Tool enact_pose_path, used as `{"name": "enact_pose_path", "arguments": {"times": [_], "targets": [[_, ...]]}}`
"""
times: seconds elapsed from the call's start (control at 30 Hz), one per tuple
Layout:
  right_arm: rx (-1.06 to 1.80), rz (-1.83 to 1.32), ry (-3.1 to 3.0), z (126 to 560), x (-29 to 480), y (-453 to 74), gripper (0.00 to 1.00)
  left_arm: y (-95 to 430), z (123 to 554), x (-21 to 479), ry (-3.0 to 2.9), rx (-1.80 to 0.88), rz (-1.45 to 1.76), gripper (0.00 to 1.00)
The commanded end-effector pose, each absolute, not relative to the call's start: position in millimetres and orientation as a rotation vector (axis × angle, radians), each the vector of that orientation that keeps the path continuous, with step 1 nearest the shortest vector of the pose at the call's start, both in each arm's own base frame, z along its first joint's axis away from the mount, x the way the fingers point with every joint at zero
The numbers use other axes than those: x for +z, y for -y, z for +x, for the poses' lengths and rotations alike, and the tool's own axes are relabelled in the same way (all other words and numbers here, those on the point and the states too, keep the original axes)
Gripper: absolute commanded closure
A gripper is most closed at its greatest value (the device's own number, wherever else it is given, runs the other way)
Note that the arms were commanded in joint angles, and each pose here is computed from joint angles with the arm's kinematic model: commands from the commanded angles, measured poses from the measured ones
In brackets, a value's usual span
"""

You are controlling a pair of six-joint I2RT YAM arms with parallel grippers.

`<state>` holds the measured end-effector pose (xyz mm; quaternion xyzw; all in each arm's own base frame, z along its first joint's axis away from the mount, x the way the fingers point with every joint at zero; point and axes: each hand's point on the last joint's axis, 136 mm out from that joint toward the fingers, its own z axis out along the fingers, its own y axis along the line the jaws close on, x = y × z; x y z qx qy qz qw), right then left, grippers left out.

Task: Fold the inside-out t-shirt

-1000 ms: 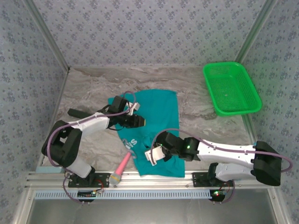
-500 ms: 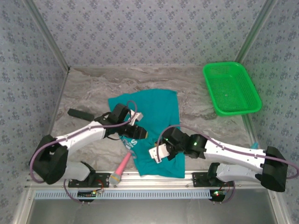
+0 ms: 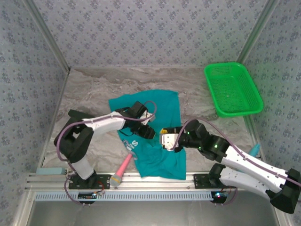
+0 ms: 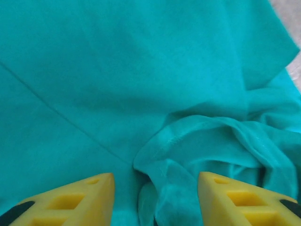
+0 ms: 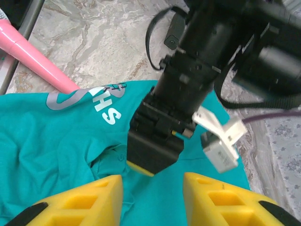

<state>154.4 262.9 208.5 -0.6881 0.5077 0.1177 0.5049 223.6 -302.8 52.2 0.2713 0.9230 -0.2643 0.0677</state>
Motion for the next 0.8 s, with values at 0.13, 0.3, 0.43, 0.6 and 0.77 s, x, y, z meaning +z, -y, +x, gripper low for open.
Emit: {"name": "enact_pose_path", "arguments": {"times": [0.13, 0.3, 0.43, 0.6, 0.77], "targets": [[0.286, -1.628, -1.267, 154, 201, -251, 0.60, 305, 223, 57, -2.755, -0.762, 0.922, 1.00], [0.395, -1.598, -1.311, 150, 200, -253, 0.58, 313, 238, 114, -2.547, -0.803, 0.895, 1.00], [0.483, -1.651, -1.327, 144, 197, -257, 0.56, 323, 237, 170, -2.438, -0.947, 0.828, 1.00], [0.335, -1.826, -1.235, 146, 190, -257, 0.54, 332, 220, 198, -2.488, -1.102, 0.763, 1.00], [0.228, -1.921, -1.185, 155, 181, -257, 0.53, 334, 202, 195, -2.557, -1.250, 0.684, 1.00]]}}
